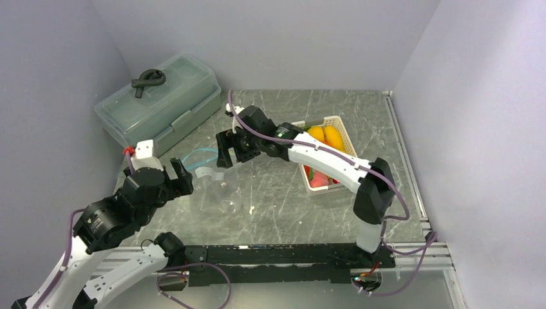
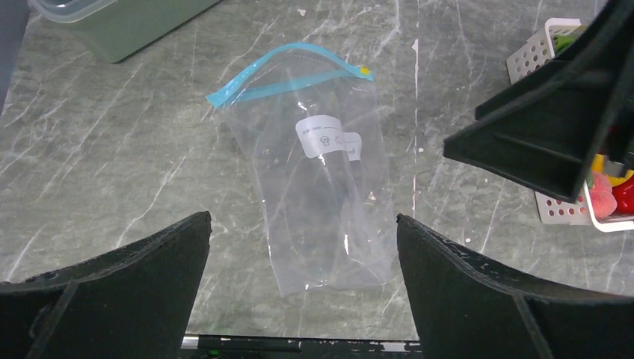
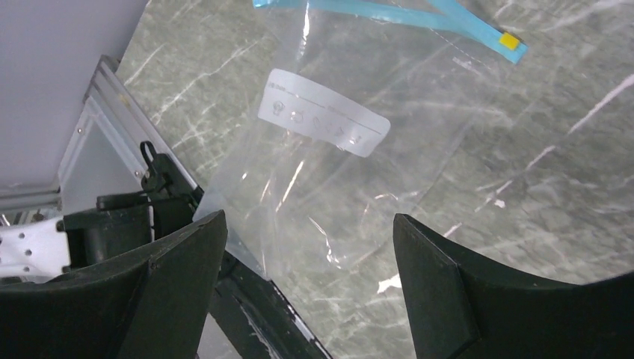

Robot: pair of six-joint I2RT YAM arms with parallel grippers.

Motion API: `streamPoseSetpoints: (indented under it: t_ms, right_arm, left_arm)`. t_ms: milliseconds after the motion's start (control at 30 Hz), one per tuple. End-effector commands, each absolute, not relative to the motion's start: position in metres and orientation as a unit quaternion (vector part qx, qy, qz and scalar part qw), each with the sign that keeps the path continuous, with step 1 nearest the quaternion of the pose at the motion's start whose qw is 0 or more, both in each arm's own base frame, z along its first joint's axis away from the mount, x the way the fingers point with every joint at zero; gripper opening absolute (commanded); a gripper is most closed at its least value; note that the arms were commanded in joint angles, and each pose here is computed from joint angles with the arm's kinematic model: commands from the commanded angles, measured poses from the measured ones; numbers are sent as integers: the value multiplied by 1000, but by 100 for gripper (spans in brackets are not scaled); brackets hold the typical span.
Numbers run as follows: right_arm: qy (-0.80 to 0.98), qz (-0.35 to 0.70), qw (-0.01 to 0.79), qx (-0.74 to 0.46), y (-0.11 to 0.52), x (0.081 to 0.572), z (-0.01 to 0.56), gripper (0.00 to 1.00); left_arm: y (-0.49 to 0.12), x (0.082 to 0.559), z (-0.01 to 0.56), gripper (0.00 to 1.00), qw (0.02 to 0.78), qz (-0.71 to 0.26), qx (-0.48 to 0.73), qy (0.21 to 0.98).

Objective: Place the food in the zip-top bag and seal the zipper
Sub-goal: Pick up the zipper food storage bag at the center of the board.

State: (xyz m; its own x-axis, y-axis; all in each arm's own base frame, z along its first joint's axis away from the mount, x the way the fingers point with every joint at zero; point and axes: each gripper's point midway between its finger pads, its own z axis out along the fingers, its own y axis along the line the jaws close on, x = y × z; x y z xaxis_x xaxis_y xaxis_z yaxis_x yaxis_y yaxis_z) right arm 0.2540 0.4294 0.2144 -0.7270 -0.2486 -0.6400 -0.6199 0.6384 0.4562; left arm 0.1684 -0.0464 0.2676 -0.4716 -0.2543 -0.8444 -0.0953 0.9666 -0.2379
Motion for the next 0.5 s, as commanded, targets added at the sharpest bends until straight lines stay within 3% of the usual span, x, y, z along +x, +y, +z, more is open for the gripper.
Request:
streamPoseSetpoints:
  t_ms: [0, 467]
  right_arm:
    - [855, 365, 283, -235, 457, 258, 230, 86]
    - [871, 353, 243, -242, 507, 243, 188, 90]
  left_arm:
    - [-43, 162, 275, 99, 510, -98, -120, 846]
    - [-34, 143, 267, 99, 513, -134, -132, 838]
